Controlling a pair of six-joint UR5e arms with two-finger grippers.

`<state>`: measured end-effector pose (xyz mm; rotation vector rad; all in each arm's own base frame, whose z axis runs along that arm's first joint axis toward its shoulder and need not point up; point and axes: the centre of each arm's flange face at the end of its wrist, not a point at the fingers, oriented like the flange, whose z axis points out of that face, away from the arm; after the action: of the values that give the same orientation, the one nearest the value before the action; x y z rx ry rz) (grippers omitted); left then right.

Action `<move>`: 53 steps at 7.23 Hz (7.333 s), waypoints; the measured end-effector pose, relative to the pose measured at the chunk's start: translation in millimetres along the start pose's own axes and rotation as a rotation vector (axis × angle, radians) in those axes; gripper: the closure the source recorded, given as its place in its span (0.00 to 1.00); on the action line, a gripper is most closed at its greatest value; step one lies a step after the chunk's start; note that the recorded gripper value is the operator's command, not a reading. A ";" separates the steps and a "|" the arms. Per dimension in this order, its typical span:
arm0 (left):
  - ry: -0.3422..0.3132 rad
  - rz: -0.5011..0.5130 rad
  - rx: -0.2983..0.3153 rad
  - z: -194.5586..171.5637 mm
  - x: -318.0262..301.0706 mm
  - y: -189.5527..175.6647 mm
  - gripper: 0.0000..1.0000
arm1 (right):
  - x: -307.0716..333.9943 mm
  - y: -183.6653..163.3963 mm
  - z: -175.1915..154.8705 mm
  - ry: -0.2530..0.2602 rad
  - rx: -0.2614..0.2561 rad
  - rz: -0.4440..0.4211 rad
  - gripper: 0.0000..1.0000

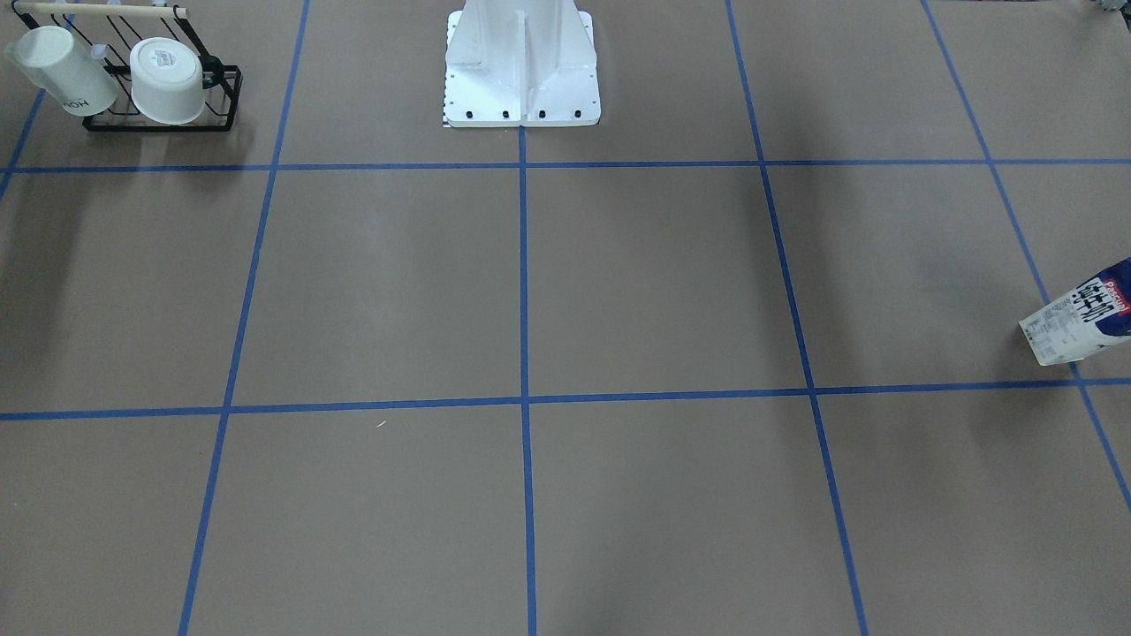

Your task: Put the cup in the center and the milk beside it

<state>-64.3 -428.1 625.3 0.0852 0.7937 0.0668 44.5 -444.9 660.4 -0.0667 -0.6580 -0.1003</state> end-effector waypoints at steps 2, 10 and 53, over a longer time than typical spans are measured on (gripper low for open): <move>0.000 0.006 0.007 -3.3 3.2 -0.4 0.02 | -0.7 -1.1 -0.8 0.000 0.002 -0.002 0.00; -0.010 0.174 0.191 -57.8 53.0 -57.3 0.02 | -42.2 -33.0 -43.3 0.009 0.209 -0.184 0.00; -0.003 0.180 0.214 -44.5 39.5 -64.1 0.02 | -869.9 -18.7 -32.7 -0.111 0.254 -0.003 0.00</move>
<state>-66.6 -485.9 559.7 0.3587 0.7870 0.1517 -622.1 -404.0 101.7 0.1745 -0.7767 -0.0152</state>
